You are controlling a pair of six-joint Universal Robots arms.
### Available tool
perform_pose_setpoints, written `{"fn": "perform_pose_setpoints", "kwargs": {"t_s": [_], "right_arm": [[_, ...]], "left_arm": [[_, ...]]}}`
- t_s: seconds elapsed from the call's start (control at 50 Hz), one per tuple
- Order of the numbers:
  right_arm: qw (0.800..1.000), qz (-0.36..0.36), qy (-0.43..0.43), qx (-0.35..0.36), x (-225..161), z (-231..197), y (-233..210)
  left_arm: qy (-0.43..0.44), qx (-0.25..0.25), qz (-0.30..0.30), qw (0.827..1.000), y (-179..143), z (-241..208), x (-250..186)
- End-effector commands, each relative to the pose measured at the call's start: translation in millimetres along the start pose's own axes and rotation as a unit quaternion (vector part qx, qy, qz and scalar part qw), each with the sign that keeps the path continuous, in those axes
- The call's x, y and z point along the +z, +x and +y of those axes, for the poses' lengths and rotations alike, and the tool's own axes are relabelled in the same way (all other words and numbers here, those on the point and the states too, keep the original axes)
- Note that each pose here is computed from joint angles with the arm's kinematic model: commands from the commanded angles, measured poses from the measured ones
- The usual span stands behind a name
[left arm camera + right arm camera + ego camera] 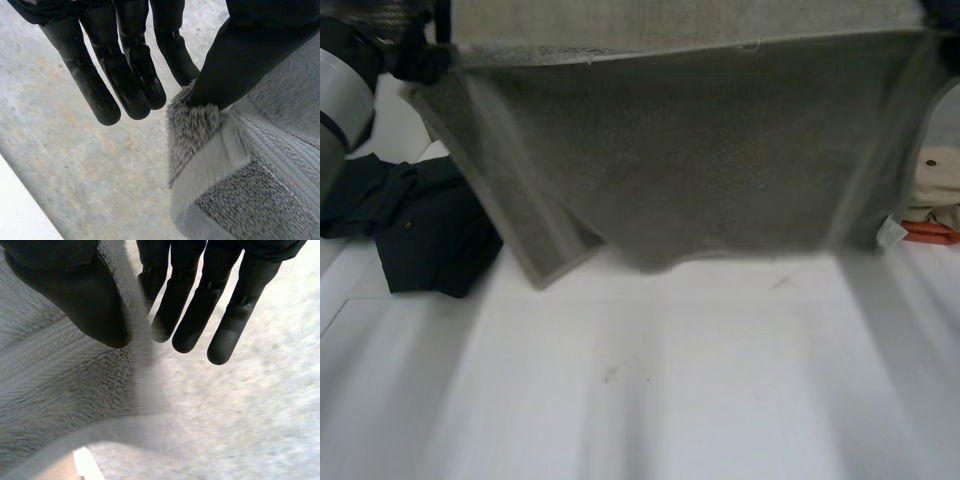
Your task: Fold the laundry.
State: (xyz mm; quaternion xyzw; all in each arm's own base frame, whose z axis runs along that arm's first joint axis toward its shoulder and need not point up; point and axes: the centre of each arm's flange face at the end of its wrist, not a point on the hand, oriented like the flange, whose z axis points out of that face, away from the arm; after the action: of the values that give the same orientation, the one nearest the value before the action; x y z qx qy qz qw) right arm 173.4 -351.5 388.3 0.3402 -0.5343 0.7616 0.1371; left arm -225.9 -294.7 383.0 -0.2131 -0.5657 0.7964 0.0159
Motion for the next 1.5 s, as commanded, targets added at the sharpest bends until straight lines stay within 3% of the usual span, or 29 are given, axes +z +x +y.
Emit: {"fn": "perform_pose_setpoints", "kwargs": {"t_s": [0.02,0.16,0.24,0.36,0.46,0.48,0.54,0.56,0.62,0.66,0.74,0.86,0.96,1.06,1.16,1.28,1.36,1.42,1.46,1.5], "right_arm": [[1.0,-0.005,-0.008,-0.004,-40,-37,26],[0.99,-0.091,-0.105,0.032,-40,0,-6],[0.983,-0.126,-0.134,0.026,-28,21,-30],[0.985,-0.088,-0.147,0.011,14,53,-56],[0.998,0.026,-0.065,0.0,59,55,-54],[0.998,0.049,-0.04,0.001,66,51,-52],[0.988,0.137,0.07,0.014,87,30,-38],[0.983,0.156,0.093,0.016,90,27,-33],[0.964,0.203,0.17,0.029,97,12,-21],[0.959,0.212,0.186,0.038,100,10,-18],[0.963,0.198,0.175,0.046,103,22,-29],[0.981,0.144,0.119,0.057,99,54,-59],[0.995,0.045,0.052,0.074,84,91,-106],[0.995,-0.033,-0.028,0.09,56,126,-147],[0.983,-0.098,-0.116,0.105,20,149,-174],[0.945,-0.205,-0.243,0.073,-42,146,-182],[0.908,-0.273,-0.316,0.042,-84,130,-168],[0.874,-0.319,-0.366,0.01,-115,124,-157],[0.866,-0.332,-0.374,-0.004,-123,122,-152],[0.867,-0.334,-0.37,-0.02,-126,122,-150]], "left_arm": [[-0.006,0.004,0.005,1.0,-13,-5,-5],[-0.07,-0.007,0.033,0.997,-5,21,-7],[-0.131,-0.013,0.046,0.99,5,74,12],[-0.127,-0.009,0.052,0.991,15,105,49],[0.001,0.004,0.011,1.0,9,88,100],[0.071,0.011,-0.011,0.997,7,70,116],[0.159,0.016,-0.043,0.986,6,46,130],[0.208,0.016,-0.072,0.975,-1,33,136],[0.268,-0.008,-0.122,0.955,-13,17,140],[0.268,-0.022,-0.132,0.954,-15,18,140],[0.226,-0.047,-0.13,0.964,-11,35,137],[0.092,-0.055,-0.091,0.99,15,101,116],[0.01,-0.055,-0.062,0.997,33,140,87],[-0.076,-0.052,-0.015,0.996,54,178,48],[-0.182,-0.024,0.037,0.982,66,197,-6],[-0.272,0.033,0.089,0.958,68,185,-70],[-0.326,0.096,0.137,0.93,67,171,-116],[-0.371,0.151,0.182,0.898,63,163,-148],[-0.404,0.18,0.207,0.872,56,164,-164],[-0.418,0.191,0.221,0.86,53,163,-169]]}}
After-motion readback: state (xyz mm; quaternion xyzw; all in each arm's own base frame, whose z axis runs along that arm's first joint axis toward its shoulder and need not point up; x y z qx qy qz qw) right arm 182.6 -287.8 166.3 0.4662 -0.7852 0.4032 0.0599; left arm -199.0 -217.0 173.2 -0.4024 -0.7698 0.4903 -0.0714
